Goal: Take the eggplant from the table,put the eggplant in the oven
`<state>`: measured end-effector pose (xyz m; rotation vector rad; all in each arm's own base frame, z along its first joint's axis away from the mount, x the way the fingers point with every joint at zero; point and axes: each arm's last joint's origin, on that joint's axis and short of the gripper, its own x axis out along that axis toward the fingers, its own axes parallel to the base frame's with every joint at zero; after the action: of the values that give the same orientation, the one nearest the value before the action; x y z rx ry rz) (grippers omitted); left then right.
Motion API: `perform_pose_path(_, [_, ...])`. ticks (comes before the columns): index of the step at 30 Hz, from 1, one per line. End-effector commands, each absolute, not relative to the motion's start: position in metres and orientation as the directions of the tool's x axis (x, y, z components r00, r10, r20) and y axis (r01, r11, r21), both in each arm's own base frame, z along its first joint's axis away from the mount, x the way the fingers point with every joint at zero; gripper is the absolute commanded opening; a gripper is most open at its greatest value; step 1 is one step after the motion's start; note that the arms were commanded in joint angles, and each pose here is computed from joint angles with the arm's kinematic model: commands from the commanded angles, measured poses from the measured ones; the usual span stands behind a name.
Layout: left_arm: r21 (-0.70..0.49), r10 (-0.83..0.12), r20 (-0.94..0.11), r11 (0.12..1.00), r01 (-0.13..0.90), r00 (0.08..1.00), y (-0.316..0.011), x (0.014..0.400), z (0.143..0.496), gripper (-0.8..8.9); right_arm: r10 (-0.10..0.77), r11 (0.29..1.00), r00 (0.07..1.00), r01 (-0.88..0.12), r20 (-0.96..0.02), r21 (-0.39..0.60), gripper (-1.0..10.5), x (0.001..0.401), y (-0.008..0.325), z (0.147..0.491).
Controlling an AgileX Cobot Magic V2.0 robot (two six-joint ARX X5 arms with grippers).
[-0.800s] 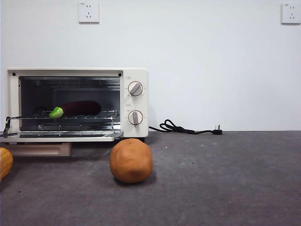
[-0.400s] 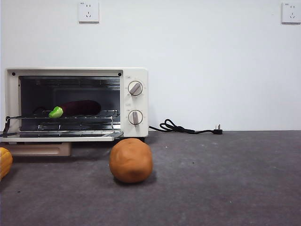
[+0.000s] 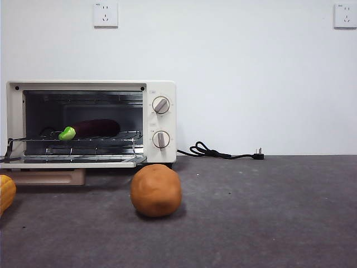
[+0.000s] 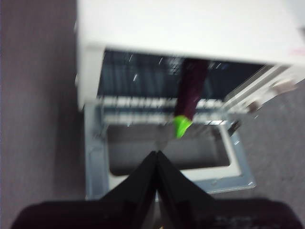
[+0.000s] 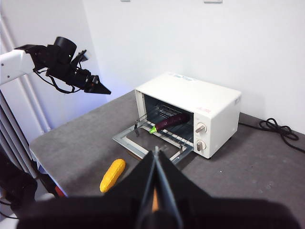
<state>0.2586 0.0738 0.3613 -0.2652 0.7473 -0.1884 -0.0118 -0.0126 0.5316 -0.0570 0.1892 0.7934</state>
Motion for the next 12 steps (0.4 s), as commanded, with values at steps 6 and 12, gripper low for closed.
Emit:
perform_pose_path(6, [-0.394,-0.337,-0.659,0.916,0.074,0.672,0.103,0.267,0.284,-0.08,0.669,0.728,0.705,-0.685,-0.235,0.019,-0.1,-0.008,-0.010,0.526])
perform_pose_path(12, [-0.420,-0.307,-0.681,0.907,-0.011,0.665,0.123,0.256,0.235,-0.08,0.665,0.731,0.702,-0.682,-0.254,0.029,-0.1,-0.005,-0.007,0.523])
